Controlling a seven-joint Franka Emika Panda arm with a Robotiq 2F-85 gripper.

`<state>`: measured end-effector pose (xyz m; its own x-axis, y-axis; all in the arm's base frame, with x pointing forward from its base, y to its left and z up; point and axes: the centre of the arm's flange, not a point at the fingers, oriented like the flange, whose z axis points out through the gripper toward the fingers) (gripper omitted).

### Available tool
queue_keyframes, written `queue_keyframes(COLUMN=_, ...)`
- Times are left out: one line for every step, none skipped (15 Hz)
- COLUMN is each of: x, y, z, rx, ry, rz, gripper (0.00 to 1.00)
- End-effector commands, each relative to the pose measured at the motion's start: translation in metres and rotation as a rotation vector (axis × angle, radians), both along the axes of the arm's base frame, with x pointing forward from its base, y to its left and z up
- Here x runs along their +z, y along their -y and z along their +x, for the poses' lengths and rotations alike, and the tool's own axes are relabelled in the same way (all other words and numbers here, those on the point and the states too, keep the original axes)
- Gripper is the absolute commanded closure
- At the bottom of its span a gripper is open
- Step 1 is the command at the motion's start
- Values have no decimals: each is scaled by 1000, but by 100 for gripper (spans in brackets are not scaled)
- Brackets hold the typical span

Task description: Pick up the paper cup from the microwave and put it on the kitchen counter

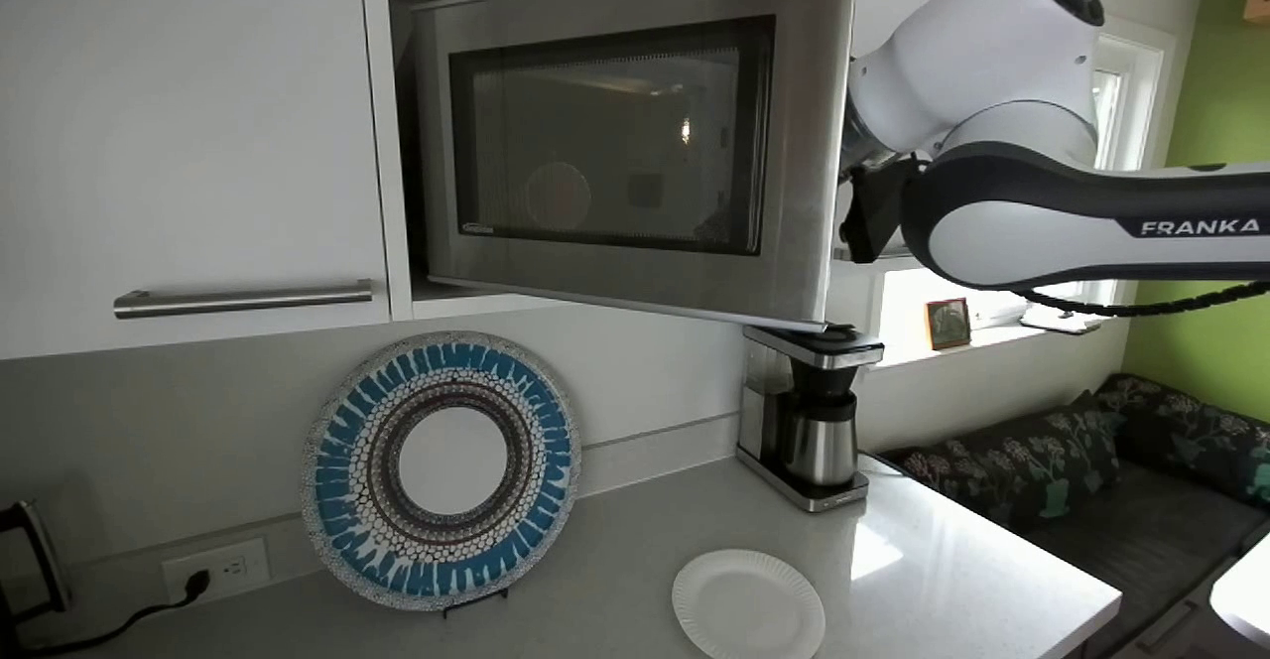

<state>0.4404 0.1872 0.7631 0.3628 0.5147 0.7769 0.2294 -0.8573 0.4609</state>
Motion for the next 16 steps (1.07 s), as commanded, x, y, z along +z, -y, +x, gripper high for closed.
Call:
queue_keyframes(x=-2, y=-4, z=18, rx=-43, ry=70, rz=61, gripper=0)
queue_keyframes(x=-3, y=-3, z=24, rx=-44, ry=80, rz=76, gripper=0)
queue_keyframes(x=1, y=4, z=9, rx=-26, ry=49, rz=54, gripper=0)
queue_keyframes(x=-1, y=5, z=13, rx=-31, ry=56, rz=66, gripper=0)
queue_keyframes(x=-2, y=6, z=17, rx=-33, ry=56, rz=72, gripper=0)
queue_keyframes(x=-3, y=6, z=19, rx=-34, ry=56, rz=75, gripper=0)
queue_keyframes(x=-3, y=6, z=20, rx=-34, ry=56, rz=77, gripper=0)
queue_keyframes(x=-2, y=6, z=19, rx=-34, ry=58, rz=78, gripper=0)
queue_keyframes(x=-2, y=6, z=24, rx=-43, ry=82, rz=97, gripper=0)
queue_keyframes(x=-1, y=4, z=31, rx=-30, ry=125, rz=145, gripper=0)
queue_keyframes(x=2, y=3, z=35, rx=-30, ry=158, rz=186, gripper=0)
queue_keyframes(x=5, y=2, z=39, rx=-22, ry=175, rz=225, gripper=0)
queue_keyframes(x=6, y=3, z=44, rx=-15, ry=198, rz=263, gripper=0)
queue_keyframes(x=7, y=3, z=49, rx=-8, ry=213, rz=297, gripper=0)
queue_keyframes(x=7, y=3, z=56, rx=-3, ry=217, rz=338, gripper=0)
queue_keyframes(x=6, y=1, z=62, rx=-2, ry=210, rz=376, gripper=0)
